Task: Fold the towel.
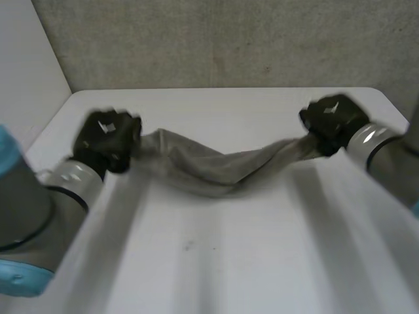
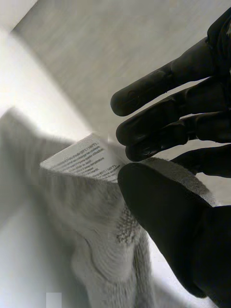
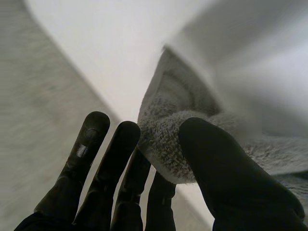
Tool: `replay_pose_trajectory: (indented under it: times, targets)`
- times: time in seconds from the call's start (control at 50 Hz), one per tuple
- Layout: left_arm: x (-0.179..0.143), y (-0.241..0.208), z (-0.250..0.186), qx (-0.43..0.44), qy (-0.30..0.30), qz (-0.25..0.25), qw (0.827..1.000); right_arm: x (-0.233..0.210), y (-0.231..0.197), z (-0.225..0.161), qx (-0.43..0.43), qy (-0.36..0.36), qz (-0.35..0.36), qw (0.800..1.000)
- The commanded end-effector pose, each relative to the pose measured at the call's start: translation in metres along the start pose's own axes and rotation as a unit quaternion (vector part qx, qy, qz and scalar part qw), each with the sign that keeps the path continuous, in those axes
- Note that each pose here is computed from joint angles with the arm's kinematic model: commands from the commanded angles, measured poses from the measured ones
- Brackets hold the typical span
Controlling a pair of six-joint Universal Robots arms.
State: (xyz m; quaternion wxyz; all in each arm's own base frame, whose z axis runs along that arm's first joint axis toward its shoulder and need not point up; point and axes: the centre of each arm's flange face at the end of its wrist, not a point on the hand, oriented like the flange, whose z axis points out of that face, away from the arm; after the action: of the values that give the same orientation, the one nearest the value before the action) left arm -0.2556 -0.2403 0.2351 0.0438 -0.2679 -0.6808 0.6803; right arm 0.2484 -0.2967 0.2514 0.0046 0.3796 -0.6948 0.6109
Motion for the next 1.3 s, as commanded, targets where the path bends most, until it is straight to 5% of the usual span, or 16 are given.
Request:
replay_pose_trajectory:
  times: [0.02, 0.2, 0.44, 0.6, 0.66, 0.7, 0.72, 0.76, 0.8, 0.9, 1.0, 1.08, 1.18, 1.3]
  targets:
    - [-0.054, -0.104, -0.036, 0.156, -0.085, 0.006, 0.984, 0.054, -0.082, -0.06, 0.078, 0.065, -0.018, 0.995]
    - [-0.063, -0.119, -0.043, 0.156, -0.092, 0.008, 0.983, 0.079, -0.097, -0.087, 0.078, 0.074, -0.031, 0.994]
    - [-0.039, 0.0, 0.028, -0.029, -0.033, -0.004, 0.999, 0.051, 0.003, -0.007, -0.097, -0.037, -0.064, 0.993]
    - [-0.056, -0.029, 0.089, 0.082, -0.066, 0.001, 0.994, 0.043, -0.015, 0.049, -0.028, 0.023, -0.073, 0.997]
    - [-0.074, -0.077, 0.101, 0.199, -0.105, 0.009, 0.974, 0.068, -0.052, 0.06, 0.084, 0.125, -0.046, 0.988]
    - [-0.087, -0.121, 0.099, 0.312, -0.136, 0.008, 0.94, 0.098, -0.093, 0.049, 0.21, 0.221, -0.014, 0.952]
    - [-0.087, -0.121, 0.099, 0.313, -0.136, 0.008, 0.94, 0.098, -0.094, 0.048, 0.211, 0.221, -0.014, 0.952]
    - [-0.099, -0.157, 0.085, 0.393, -0.16, 0.001, 0.906, 0.111, -0.122, 0.022, 0.303, 0.267, -0.003, 0.915]
    - [-0.1, -0.16, 0.082, 0.399, -0.16, -0.005, 0.903, 0.109, -0.125, 0.015, 0.313, 0.269, -0.009, 0.911]
    - [-0.09, -0.136, 0.082, 0.35, -0.144, -0.018, 0.925, 0.09, -0.103, 0.016, 0.262, 0.219, -0.023, 0.94]
    - [-0.079, -0.071, 0.085, 0.248, -0.127, -0.024, 0.96, 0.038, -0.035, 0.021, 0.08, 0.068, -0.021, 0.994]
    - [-0.079, -0.03, 0.083, 0.19, -0.126, -0.025, 0.973, 0.007, 0.006, 0.02, -0.021, -0.007, -0.026, 0.999]
    - [-0.059, 0.04, 0.073, 0.091, -0.085, -0.03, 0.992, -0.044, 0.077, 0.011, -0.162, -0.122, -0.001, 0.979]
    - [-0.068, 0.058, 0.067, 0.061, -0.09, -0.033, 0.993, -0.049, 0.083, 0.005, -0.17, -0.141, 0.016, 0.975]
